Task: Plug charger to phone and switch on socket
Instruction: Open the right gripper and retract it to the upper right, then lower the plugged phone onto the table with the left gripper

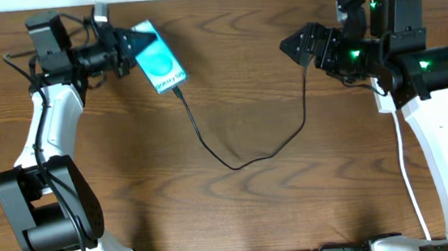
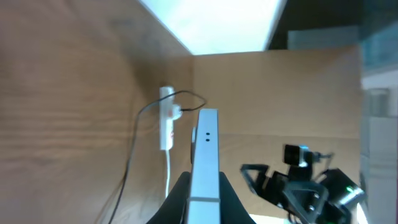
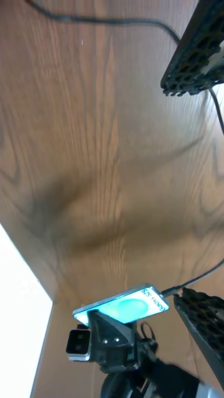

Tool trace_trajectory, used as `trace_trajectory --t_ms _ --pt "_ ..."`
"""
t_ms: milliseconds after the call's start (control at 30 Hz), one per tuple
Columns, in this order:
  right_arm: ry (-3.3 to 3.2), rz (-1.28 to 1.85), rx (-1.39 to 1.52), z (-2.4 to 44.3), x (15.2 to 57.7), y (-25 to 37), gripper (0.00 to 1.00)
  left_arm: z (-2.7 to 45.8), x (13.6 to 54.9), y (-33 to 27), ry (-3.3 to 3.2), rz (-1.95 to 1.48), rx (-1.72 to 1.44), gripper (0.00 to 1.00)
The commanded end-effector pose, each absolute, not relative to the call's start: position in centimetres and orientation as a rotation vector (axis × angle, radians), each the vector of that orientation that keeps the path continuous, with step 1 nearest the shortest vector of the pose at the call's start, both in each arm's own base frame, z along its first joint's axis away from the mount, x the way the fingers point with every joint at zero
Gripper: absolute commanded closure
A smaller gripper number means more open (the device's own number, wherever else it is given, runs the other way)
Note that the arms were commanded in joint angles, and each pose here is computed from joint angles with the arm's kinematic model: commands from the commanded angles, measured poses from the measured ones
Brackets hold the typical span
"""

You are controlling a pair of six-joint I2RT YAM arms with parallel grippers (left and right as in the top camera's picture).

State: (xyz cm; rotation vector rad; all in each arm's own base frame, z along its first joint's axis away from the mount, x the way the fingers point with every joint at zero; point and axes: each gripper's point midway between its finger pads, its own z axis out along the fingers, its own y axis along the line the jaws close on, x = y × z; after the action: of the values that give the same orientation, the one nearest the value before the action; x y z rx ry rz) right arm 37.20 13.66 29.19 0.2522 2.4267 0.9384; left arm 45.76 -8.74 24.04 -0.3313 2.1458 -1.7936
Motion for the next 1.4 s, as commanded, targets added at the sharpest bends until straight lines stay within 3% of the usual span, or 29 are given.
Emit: trace_trajectory --t_ms 0,400,1367 --pt "2.442 0.849 0.2 28.9 36.7 13.0 0.01 21.9 45.4 -8.4 2.202 -1.626 -0.259 0.93" --pt "2.505 0.78 0.18 27.6 35.7 12.6 0.01 12.8 40.9 -5.7 2.62 -1.178 -0.442 0.93" --pt "2.538 0.735 0.126 27.1 34.9 14.1 0.01 2.1 34.4 -5.6 2.81 -1.088 -0.575 0.93"
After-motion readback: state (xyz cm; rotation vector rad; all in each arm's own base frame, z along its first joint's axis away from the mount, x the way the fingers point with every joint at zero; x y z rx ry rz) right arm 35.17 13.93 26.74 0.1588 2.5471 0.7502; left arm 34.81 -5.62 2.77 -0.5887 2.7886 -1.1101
